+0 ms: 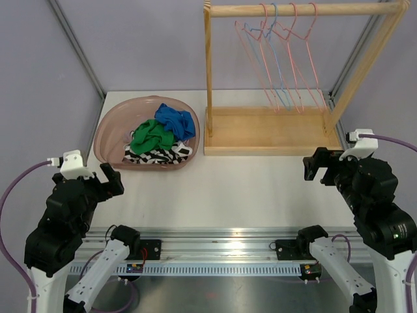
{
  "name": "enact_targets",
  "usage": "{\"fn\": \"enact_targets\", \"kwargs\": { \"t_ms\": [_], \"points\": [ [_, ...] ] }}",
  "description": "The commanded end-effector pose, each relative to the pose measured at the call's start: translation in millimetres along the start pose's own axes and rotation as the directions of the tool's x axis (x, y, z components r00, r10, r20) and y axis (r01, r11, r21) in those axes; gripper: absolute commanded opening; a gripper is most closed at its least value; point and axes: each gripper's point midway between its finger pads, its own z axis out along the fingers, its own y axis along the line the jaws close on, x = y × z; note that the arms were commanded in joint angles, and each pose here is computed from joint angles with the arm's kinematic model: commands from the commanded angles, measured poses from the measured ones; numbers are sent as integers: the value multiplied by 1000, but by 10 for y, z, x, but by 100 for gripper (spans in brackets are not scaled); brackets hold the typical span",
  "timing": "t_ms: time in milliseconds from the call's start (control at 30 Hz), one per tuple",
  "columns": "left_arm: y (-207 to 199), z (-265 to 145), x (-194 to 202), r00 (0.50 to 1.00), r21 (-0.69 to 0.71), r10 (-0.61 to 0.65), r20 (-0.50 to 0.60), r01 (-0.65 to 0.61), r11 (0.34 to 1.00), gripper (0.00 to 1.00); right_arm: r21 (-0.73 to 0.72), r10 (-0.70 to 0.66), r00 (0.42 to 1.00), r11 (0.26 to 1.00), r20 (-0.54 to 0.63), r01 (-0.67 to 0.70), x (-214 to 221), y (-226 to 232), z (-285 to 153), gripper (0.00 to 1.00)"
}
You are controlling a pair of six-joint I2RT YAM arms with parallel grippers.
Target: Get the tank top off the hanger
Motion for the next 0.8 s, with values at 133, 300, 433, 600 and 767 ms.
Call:
{"fn": "enact_targets", "kwargs": {
  "t_ms": [133,300,433,600,767],
  "points": [
    [-104,-30,184,1000,92,0,-14,2,996,99,40,-36,996,999,77,33,85,-153,-154,100],
    [-114,-14,213,1000,92,-5,-24,8,996,99,12,-30,995,1000,98,28,134,-120,-169,100],
    [-114,-13,209,1000,91,-9,-22,11,996,99,-26,-14,996,1000,92,16,127,-43,-149,100],
    [-91,-24,196,1000,84,-14,-10,15,996,99,-31,-4,996,1000,88,6,100,-17,-110,100],
    [-96,7,209,1000,81,-21,-4,22,996,99,-51,5,997,999,83,-1,78,34,-73,99]
  ]
}}
